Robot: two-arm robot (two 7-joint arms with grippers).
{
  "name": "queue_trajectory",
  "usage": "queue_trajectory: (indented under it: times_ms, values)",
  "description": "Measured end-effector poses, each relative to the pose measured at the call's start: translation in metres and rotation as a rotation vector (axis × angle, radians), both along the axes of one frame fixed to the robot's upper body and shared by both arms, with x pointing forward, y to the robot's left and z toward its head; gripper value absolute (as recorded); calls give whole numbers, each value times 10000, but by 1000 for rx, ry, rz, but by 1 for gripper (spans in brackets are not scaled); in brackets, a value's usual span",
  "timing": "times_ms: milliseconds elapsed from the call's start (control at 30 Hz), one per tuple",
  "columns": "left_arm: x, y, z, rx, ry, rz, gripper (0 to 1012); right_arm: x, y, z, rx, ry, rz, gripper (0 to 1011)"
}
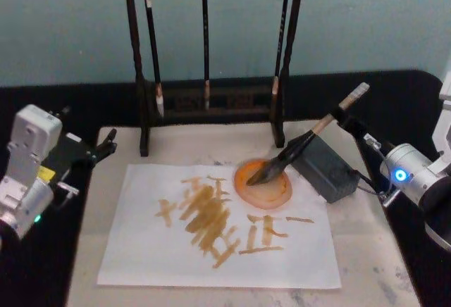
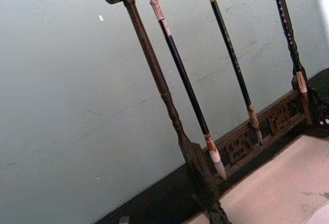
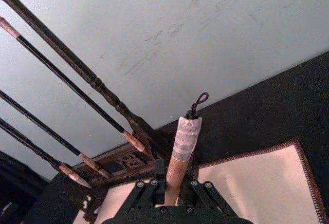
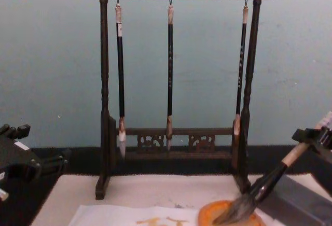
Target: Pick up the brush from the inkstone, write on the paper, then place the brush back to its original position.
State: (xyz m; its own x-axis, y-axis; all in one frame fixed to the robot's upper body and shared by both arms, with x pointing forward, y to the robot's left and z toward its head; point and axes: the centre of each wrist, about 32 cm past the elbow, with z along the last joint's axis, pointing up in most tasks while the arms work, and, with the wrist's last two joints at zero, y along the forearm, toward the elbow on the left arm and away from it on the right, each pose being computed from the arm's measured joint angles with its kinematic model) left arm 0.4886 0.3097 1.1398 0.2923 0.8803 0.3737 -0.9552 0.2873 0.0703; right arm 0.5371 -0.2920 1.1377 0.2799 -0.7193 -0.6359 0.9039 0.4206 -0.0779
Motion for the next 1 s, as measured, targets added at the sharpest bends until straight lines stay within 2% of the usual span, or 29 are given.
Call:
queue_trajectory:
  times_ms: [733,1000]
  values:
    - [0,0,0,0,0,0,1010,-1,-1,-2,-1,0,0,179]
    - [0,0,0,0,0,0,1010,-3,15,62,-9,-42,6,178]
